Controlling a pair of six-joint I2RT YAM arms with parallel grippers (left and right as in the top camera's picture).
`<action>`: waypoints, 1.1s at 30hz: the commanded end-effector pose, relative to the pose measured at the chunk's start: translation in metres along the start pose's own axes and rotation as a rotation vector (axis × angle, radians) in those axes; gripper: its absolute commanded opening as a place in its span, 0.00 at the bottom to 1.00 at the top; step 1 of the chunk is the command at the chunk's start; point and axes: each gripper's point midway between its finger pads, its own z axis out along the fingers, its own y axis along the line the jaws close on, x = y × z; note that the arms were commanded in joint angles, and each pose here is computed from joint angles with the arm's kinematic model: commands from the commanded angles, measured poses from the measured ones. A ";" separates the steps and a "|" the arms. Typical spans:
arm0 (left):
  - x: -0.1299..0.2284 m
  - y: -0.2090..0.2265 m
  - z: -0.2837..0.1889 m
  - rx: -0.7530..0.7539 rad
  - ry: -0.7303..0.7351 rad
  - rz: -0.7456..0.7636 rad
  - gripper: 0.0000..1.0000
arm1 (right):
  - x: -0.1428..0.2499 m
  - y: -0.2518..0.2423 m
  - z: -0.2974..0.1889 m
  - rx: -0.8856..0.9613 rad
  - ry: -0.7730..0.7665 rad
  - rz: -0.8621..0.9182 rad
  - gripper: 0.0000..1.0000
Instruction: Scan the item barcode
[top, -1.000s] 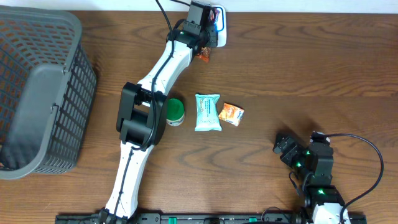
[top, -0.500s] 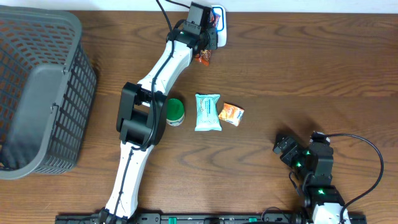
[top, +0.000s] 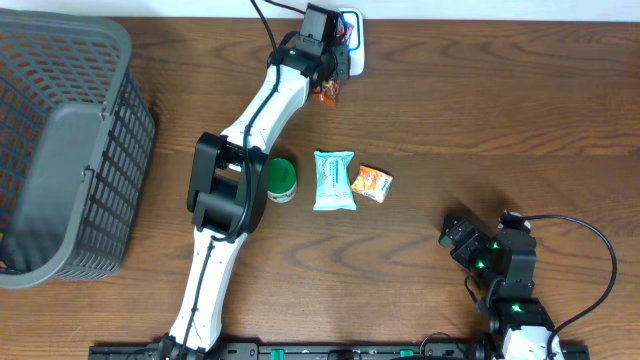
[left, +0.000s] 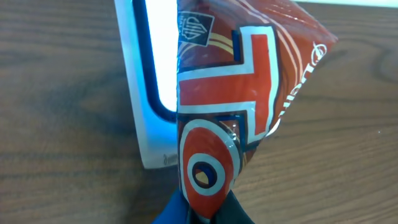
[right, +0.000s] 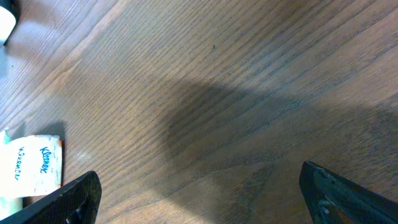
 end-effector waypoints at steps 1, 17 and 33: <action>-0.016 -0.010 -0.014 0.019 -0.015 -0.019 0.07 | 0.045 -0.040 0.002 0.129 0.121 0.021 0.99; 0.016 -0.078 -0.097 0.305 0.309 -0.037 0.07 | 0.004 0.019 -0.012 -0.015 0.128 -0.010 0.99; 0.120 -0.233 -0.099 0.420 0.382 0.292 0.11 | -0.121 0.055 -0.213 0.246 -0.104 -0.068 0.99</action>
